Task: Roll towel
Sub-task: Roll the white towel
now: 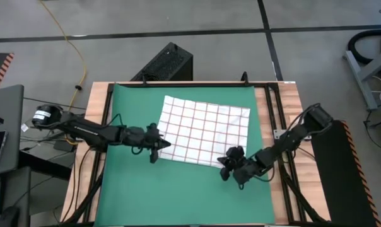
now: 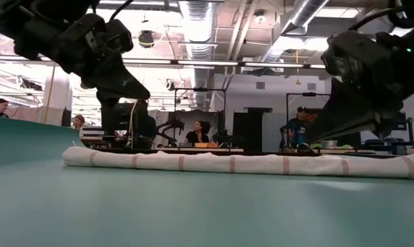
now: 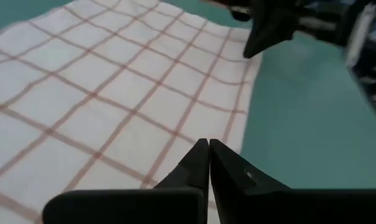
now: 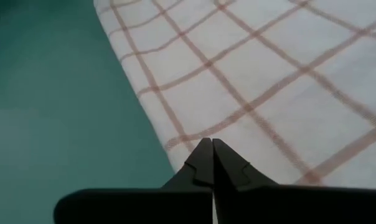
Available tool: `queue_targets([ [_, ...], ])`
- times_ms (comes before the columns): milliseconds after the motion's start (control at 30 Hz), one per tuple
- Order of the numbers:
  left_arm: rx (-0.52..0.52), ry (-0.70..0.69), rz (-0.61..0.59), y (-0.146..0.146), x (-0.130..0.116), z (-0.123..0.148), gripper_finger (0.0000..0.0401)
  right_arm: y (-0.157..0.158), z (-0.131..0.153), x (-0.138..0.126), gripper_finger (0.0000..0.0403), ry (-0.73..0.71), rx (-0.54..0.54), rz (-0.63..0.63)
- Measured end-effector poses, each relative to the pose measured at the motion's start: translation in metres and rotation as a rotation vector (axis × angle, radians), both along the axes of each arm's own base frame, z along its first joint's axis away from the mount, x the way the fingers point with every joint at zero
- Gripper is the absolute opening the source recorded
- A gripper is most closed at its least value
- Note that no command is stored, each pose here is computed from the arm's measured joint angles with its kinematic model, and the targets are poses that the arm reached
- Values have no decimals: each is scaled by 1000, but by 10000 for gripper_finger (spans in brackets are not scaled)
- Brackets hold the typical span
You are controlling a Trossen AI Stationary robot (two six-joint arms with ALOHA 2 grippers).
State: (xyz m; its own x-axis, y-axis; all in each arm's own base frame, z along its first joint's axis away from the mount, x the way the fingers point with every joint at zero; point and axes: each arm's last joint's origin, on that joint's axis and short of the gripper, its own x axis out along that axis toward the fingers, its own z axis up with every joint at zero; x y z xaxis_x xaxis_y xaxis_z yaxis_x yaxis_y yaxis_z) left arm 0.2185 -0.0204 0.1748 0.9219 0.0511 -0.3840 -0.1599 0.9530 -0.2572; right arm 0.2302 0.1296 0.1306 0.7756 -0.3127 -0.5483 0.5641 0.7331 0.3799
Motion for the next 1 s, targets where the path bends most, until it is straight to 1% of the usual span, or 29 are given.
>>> queue_targets([
  [67,29,34,26,-4,0,-6,0,3,-7,1,9,2,6,-5],
  [167,54,78,25,-9,4,-17,0,6,-16,2,9,13,17,-18],
  [267,51,83,15,-13,10,-26,0,8,-21,6,9,27,12,-21],
  [467,49,149,6,-20,17,-51,0,14,-30,11,9,47,15,-30],
  [633,56,220,58,-27,16,-69,0,19,-34,7,9,60,20,-44],
  [767,58,257,60,-34,16,-80,0,20,-36,1,9,78,21,-60],
  [900,86,292,63,-38,14,-89,0,21,-36,1,9,81,20,-61],
  [1000,90,293,64,-38,14,-89,0,22,-25,3,9,64,-3,-48],
])
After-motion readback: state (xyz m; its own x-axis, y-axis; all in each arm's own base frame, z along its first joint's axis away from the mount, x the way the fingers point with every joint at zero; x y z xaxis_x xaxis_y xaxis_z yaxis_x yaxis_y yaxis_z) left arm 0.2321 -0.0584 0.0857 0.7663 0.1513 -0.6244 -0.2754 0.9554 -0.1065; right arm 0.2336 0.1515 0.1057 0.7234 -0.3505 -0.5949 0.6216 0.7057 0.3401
